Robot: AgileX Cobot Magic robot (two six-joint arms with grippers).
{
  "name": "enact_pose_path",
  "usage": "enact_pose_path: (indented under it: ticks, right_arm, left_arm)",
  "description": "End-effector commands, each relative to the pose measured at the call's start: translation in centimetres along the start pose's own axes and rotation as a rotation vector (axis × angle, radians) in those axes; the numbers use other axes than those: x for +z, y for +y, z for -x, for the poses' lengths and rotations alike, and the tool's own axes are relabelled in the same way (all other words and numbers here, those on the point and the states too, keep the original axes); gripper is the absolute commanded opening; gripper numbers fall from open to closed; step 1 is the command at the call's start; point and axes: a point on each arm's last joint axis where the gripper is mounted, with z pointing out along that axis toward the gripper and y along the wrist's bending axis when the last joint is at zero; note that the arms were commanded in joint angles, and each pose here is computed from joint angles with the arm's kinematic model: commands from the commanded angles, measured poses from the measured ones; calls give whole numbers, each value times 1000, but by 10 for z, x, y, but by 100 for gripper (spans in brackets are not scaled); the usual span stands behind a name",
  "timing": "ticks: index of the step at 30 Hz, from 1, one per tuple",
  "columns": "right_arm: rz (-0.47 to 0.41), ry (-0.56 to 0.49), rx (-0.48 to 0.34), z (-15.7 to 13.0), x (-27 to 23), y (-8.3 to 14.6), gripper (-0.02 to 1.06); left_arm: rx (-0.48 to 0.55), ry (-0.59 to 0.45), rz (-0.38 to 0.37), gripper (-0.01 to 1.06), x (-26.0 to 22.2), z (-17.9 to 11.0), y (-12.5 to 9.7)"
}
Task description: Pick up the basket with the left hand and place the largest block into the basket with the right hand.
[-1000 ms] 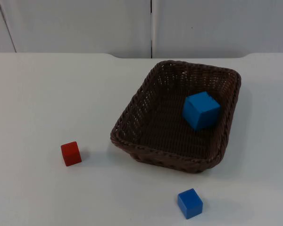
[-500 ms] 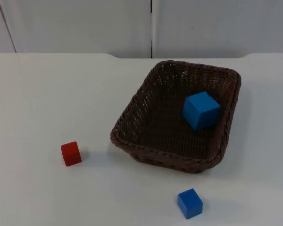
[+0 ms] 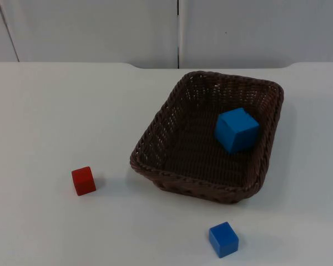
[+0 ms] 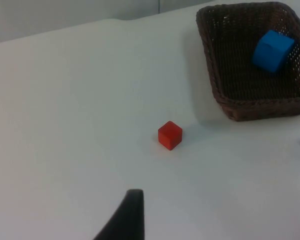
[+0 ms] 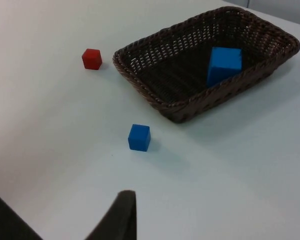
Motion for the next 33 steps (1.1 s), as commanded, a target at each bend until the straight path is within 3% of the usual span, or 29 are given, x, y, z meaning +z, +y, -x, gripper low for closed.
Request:
enact_pose_path:
  ticks: [1,6,13,20,25,33]
  right_arm:
    - [-22,-14,11,1,0,0,105]
    - [-48,-14,25,1,0,0,105]
    - [-69,-14,36,1,0,1,105]
    - [-69,-14,36,1,0,1,105]
    - [-69,-14,36,1,0,1,105]
    - [-73,-14,38,1,0,1,105]
  left_arm:
    - [0,3,4,105,0,-1,0]
    - [-22,2,44,105,1,-1,0]
    - [-91,0,175,105,2,0,0]
    - [-132,-1,252,105,2,0,0]
    - [-155,-1,296,105,3,0,-1]
    - [-159,-2,304,105,3,0,-1]
